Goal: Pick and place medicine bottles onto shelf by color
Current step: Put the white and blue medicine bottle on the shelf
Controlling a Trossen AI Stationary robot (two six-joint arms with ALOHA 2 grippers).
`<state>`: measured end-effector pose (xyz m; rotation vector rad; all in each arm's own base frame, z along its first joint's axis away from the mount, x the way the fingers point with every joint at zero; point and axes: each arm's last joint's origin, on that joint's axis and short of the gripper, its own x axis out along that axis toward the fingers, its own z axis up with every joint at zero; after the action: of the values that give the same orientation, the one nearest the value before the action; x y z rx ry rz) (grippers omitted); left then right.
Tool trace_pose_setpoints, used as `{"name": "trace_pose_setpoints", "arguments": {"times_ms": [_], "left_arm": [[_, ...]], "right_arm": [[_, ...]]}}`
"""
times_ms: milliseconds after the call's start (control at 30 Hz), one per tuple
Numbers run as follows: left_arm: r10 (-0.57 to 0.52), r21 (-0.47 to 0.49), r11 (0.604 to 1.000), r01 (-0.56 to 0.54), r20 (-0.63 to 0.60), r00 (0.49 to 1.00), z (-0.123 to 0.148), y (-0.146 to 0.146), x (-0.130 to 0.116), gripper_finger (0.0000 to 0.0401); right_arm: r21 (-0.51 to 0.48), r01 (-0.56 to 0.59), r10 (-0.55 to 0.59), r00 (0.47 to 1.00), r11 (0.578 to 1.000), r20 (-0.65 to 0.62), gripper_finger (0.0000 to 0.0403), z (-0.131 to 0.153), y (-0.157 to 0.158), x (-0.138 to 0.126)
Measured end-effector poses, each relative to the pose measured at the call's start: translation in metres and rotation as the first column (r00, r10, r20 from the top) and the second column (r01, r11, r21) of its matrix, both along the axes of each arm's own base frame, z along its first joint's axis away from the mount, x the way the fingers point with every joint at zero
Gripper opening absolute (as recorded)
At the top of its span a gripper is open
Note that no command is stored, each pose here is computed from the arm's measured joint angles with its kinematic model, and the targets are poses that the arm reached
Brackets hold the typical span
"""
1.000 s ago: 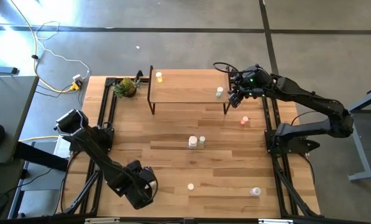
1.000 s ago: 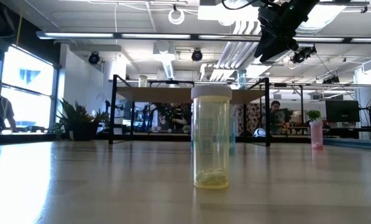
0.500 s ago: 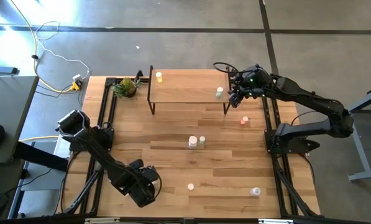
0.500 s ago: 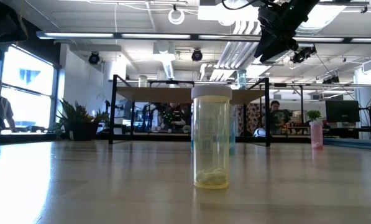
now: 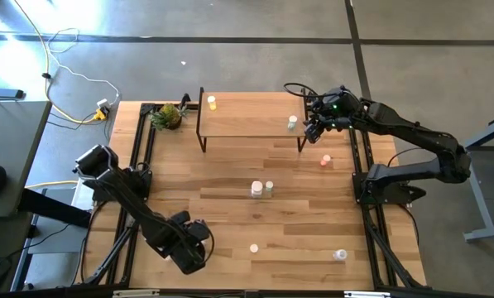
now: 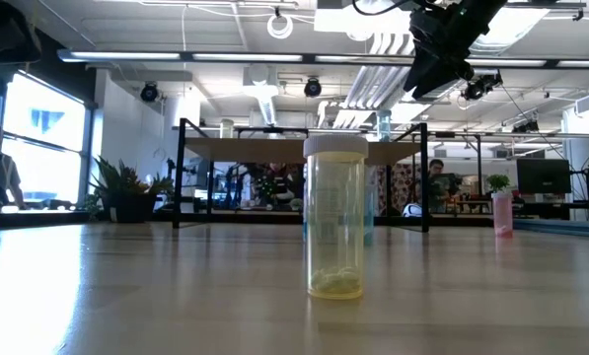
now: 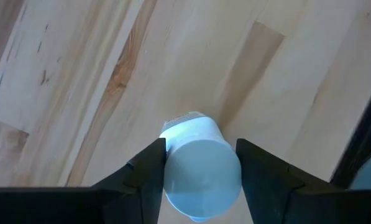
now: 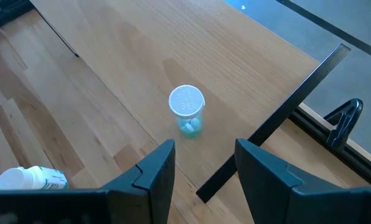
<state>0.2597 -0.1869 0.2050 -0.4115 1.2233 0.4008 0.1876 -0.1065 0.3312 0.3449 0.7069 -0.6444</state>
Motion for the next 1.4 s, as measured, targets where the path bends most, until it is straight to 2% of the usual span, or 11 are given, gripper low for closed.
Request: {"name": "trace_pose_setpoints", "arguments": {"times_ms": [233,533,900,1167,1400], "left_arm": [[-0.006,-0.003,1.0,0.006,0.029,1.0,0.01,0.009,0.002,0.016],[0.021,-0.014,1.0,-0.019,0.101,0.995,0.036,0.044,0.011,0.0159],[0.024,0.036,0.999,-0.031,0.186,0.982,0.069,0.113,0.017,0.0159],[0.011,0.111,0.993,-0.038,0.231,0.973,0.091,0.17,0.012,0.016],[-0.035,0.203,0.979,-0.008,0.207,0.978,0.119,0.214,0.006,0.0162]], "right_arm": [[0.0,0.0,0.0,1.0,1.0,0.0,0.0158,0.0,0.0,0.0],[0.0,0.0,0.0,1.0,1.0,0.0,0.0158,0.0,0.0,0.0],[0.013,0.015,-0.015,1.0,1.0,0.009,0.0158,0.0,0.0,0.0],[0.011,0.013,-0.013,1.0,1.0,0.008,0.0158,0.0,0.0,0.0],[0.009,0.01,-0.01,1.0,1.0,0.006,0.0158,0.0,0.0,0.0]]}}
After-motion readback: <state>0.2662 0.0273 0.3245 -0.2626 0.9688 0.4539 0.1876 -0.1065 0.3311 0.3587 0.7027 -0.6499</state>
